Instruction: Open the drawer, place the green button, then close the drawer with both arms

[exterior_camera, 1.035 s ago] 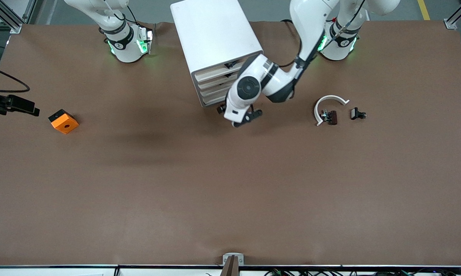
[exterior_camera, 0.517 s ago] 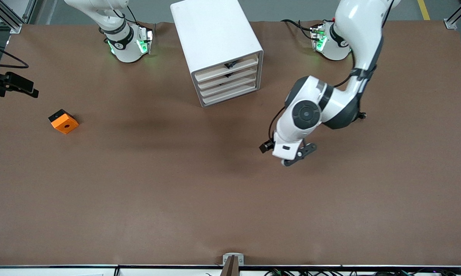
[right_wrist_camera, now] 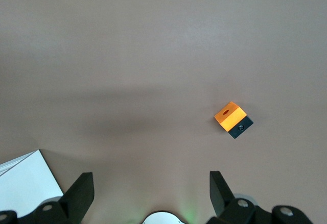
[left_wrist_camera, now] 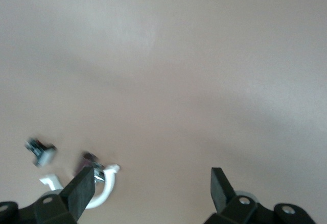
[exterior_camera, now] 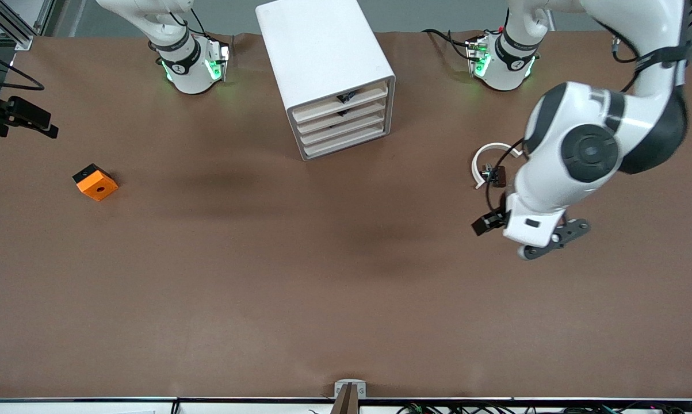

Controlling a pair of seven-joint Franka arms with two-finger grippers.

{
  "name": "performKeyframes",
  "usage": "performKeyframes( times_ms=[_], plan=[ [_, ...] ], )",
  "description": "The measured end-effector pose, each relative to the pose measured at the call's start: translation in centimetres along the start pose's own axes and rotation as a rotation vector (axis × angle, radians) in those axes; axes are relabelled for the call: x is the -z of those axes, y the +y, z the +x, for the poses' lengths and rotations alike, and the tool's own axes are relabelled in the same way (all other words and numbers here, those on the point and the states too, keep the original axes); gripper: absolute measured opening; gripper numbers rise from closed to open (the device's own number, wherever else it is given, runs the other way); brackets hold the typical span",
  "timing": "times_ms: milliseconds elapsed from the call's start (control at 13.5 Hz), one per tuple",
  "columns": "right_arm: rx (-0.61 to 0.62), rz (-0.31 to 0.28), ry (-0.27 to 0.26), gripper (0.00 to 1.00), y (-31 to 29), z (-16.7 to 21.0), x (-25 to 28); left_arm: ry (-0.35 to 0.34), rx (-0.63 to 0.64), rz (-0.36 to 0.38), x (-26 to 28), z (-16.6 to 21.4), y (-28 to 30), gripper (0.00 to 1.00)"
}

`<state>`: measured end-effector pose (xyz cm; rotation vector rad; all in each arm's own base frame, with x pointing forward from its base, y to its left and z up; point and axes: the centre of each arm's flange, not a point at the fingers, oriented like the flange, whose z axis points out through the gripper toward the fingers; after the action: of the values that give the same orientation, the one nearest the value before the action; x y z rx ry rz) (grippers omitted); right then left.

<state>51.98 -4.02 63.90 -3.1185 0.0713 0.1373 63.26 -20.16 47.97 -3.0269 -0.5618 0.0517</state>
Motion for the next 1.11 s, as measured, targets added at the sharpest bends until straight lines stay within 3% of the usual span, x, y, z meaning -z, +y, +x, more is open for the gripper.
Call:
performKeyframes(
  times_ms=[370, 665, 1109],
  plan=[
    [-0.001, 0.000, 0.035, 1.00, 0.0, -1.4, 0.0, 0.005, -0.137, 0.004, 5.9, 2.3, -8.8, 1.00],
    [-0.010, 0.001, 0.054, 1.00, 0.5, -1.9, 0.4, 0.019, -0.268, 0.004, 10.4, 1.8, -14.1, 1.00],
    [-0.004, 0.000, 0.061, 1.00, 0.2, -2.1, 0.7, 0.033, -0.288, 0.009, 13.6, -1.3, -15.6, 1.00]
  ],
)
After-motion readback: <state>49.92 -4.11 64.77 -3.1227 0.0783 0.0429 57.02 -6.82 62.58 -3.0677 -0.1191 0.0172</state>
